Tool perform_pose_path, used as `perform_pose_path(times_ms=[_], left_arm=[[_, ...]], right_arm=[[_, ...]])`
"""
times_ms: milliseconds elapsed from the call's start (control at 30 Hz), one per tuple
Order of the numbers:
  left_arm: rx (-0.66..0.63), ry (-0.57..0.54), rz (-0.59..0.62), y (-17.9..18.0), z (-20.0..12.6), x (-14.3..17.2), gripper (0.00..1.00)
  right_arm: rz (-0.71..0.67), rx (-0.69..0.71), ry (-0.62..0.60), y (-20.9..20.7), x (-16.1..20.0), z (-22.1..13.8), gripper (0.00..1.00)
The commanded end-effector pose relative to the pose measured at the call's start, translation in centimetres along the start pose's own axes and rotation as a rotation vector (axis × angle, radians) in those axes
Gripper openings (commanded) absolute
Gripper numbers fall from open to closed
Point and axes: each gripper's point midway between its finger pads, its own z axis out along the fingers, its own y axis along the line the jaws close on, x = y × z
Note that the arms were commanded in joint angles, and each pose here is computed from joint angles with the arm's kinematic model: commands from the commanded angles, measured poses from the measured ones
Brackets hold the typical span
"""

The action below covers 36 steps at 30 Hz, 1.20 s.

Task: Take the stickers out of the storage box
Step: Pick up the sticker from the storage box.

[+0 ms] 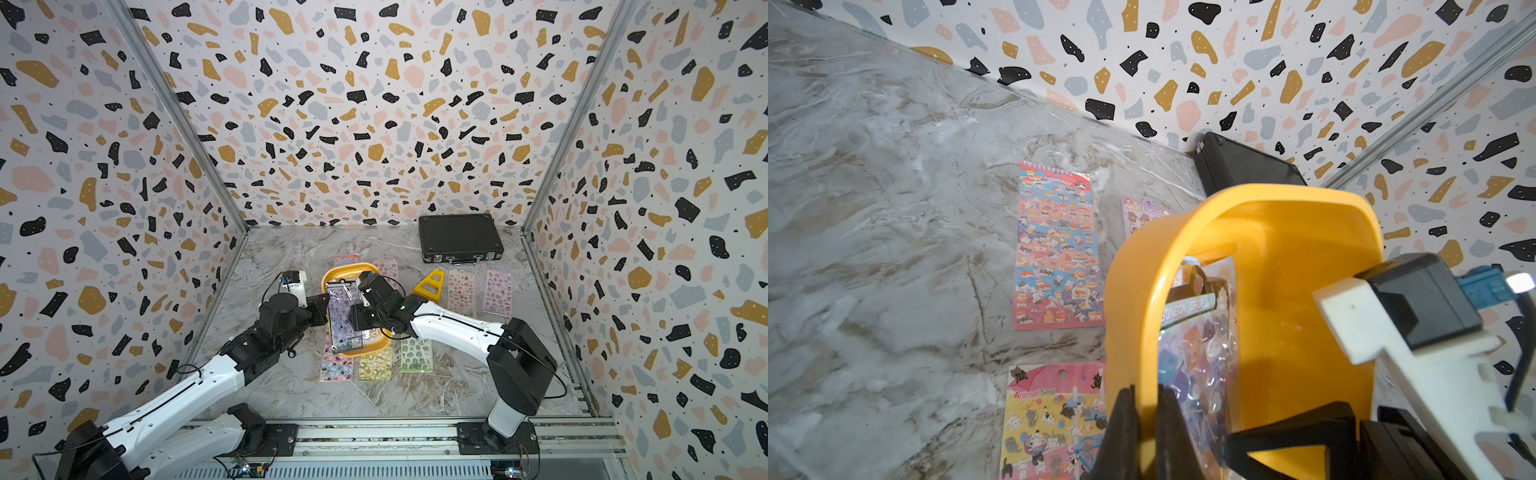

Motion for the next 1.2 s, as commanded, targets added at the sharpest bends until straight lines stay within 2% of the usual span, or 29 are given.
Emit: perform_pose_path(times_ms=[0, 233, 400, 567, 967, 1167], left_arm=[[0.064, -0.079, -0.025, -1.6, -0.4, -2.2, 0.0], [0.059, -0.073, -0.023, -1.5, -0.2, -2.1, 0.0], [0.048, -0.072, -0.022, -1.3, -0.1, -2.0, 0.0], [0.039, -0.073, -0.032, -1.1, 0.0, -1.9, 0.0], [-0.024, -0.09, -0.068, 0.3, -0.3, -1.9, 0.0], [-0.052, -0.098, -0.079, 0.9, -0.4, -2.0, 0.0]], right_arm=[[0.061, -0.15, 0.0, 1.9, -0.4, -1.6, 0.45], [0.132, -0.169, 0.03, 1.1, 0.1, -1.7, 0.42], [0.207, -0.239, 0.042, 0.8, 0.3, -1.2, 0.4], [0.231, -0.234, 0.068, -0.5, 1.1, -1.0, 0.4], [0.345, -0.35, 0.111, -0.5, 2.5, 0.3, 0.46], [0.345, -0.389, 0.104, 0.0, 2.3, 0.1, 0.46]])
